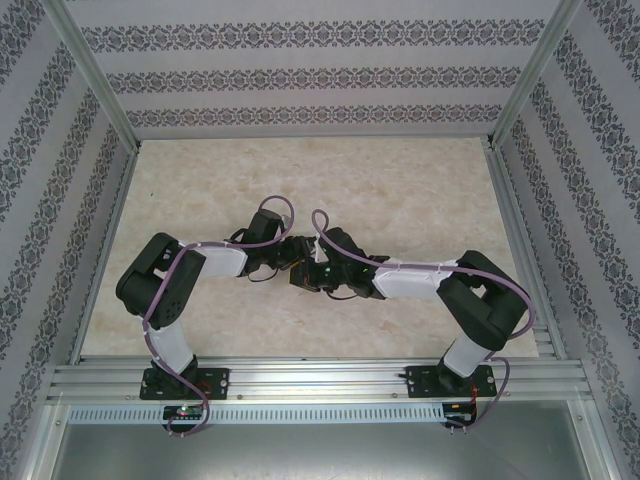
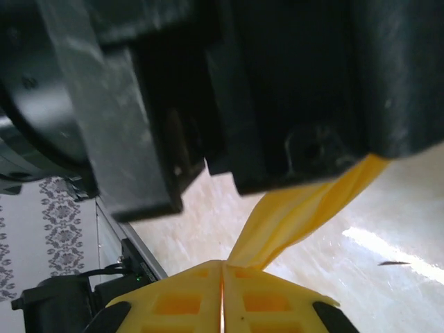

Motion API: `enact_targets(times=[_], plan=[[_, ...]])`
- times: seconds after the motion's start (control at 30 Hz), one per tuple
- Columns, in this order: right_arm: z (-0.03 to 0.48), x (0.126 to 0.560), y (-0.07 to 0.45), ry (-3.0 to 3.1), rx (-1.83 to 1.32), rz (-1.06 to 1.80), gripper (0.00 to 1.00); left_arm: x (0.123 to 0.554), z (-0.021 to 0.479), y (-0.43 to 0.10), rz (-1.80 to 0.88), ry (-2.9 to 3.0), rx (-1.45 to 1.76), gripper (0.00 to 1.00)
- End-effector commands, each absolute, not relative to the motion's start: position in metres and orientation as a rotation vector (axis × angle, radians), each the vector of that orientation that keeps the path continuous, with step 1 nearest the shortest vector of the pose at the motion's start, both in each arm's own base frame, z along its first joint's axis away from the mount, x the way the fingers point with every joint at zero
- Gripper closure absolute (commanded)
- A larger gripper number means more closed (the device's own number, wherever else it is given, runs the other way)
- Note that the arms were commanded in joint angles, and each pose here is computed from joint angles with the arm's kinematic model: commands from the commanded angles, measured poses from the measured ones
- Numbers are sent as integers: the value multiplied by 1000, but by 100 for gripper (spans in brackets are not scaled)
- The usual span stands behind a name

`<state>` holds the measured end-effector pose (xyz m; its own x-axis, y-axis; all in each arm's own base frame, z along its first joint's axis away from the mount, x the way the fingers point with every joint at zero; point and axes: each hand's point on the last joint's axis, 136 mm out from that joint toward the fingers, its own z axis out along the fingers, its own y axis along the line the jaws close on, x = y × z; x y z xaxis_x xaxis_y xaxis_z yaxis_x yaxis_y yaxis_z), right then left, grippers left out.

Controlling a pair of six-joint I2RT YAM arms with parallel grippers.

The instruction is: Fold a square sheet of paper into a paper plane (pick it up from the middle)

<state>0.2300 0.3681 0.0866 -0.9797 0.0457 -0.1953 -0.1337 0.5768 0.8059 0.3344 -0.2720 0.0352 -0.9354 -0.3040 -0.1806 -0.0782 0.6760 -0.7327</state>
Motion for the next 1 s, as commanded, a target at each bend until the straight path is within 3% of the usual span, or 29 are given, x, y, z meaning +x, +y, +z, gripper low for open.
enact_targets(times=[0.0,0.3,0.43,0.57,0.97], plan=[[88,236,368,2602,-40,1370,87,315,0,-257,-1010,2743,-357,51],[106,189,341,2601,-119,1314,80,315,1,-256,-1010,2743,-353,51],[110,211,332,2560,-55,1258,79,314,0,-255,-1002,2744,-355,51],[93,234,345,2585,5,1222,93,315,-1,-256,-1007,2746,-355,51],[49,266,363,2643,130,1204,93,317,6,-261,-1037,2735,-342,50]])
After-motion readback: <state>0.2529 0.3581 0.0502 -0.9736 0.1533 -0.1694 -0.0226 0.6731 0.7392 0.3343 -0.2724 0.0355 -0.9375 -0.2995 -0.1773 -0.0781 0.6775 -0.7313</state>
